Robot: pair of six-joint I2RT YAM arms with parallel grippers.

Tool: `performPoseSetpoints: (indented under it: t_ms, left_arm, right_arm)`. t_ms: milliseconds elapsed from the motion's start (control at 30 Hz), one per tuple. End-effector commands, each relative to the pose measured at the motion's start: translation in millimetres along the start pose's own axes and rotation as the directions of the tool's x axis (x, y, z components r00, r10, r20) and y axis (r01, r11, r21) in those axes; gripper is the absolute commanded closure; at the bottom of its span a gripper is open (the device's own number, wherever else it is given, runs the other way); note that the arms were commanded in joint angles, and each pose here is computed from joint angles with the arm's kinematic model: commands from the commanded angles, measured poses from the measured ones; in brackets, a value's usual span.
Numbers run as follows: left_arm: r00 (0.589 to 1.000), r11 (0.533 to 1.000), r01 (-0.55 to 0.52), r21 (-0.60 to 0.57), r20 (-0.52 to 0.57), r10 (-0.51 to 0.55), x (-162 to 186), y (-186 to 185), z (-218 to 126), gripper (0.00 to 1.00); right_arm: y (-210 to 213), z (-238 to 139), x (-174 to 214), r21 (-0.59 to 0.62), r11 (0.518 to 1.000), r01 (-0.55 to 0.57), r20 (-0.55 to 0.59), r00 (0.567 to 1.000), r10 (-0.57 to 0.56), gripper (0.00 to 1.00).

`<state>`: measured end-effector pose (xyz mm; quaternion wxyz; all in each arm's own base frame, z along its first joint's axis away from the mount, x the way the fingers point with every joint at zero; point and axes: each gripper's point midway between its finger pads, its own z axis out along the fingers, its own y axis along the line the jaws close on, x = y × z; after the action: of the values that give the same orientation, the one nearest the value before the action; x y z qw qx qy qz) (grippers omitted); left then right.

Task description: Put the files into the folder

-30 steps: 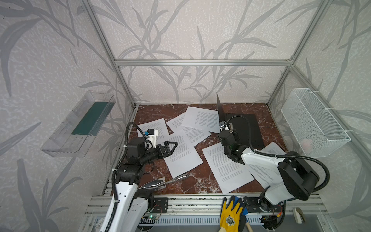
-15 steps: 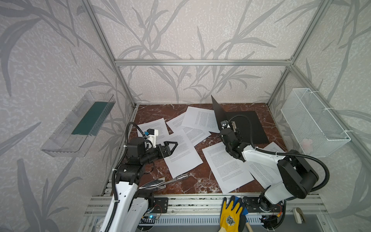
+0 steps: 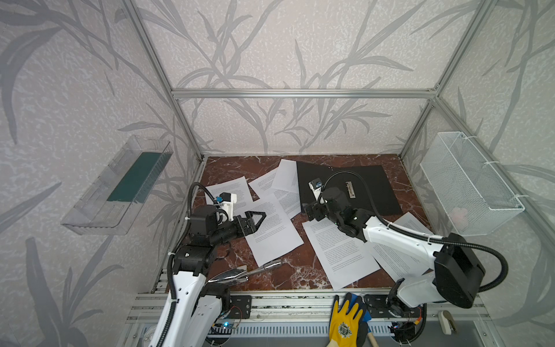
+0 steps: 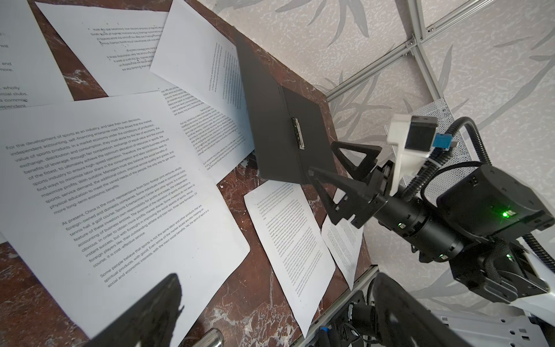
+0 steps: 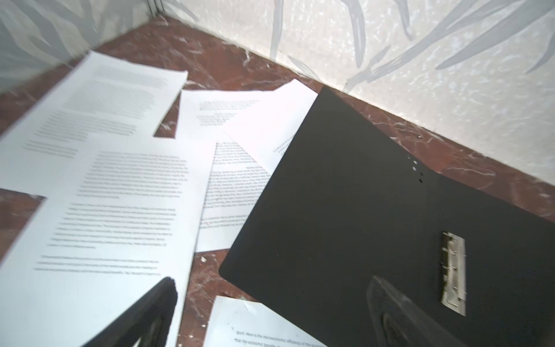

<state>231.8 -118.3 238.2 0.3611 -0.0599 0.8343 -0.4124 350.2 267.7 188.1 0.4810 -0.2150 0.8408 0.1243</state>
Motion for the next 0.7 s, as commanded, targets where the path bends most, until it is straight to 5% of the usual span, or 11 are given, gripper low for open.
performPoseSetpoints:
  t_ms: [0,167,400,533,667]
  left_arm:
    - [0.999,0.997,0.038,0.074,-0.008,-0.038,-3.7,-8.3,8.2,0.01]
    - [1.0,0.991,0.004,0.131,-0.012,-0.002,-4.3,-36.8,42.1,0.01]
    - [0.99,0.989,-0.051,0.135,-0.121,0.068,11.6,-68.6,141.3,0.01]
    - [0.973,0.993,-0.113,0.028,-0.199,0.117,12.2,-47.7,200.5,0.01]
    - [0.947,0.971,-0.214,-0.105,-0.265,0.18,13.4,-10.1,246.0,0.01]
  right_arm:
    - [-19.5,-10.7,-15.8,-0.104,0.973,-0.204,-0.013,0.979,0.204,0.02]
    - [-85.9,-16.7,-8.1,-0.004,0.92,-0.391,-0.01,0.92,0.391,0.02]
    - [-159.8,-14.1,31.0,0.073,0.765,-0.64,-0.04,0.765,0.643,0.06]
    - [-173.9,-7.2,51.2,0.052,0.713,-0.699,-0.025,0.713,0.7,0.08]
    - [-169.4,4.9,65.0,0.019,0.717,-0.697,-0.055,0.715,0.697,0.12]
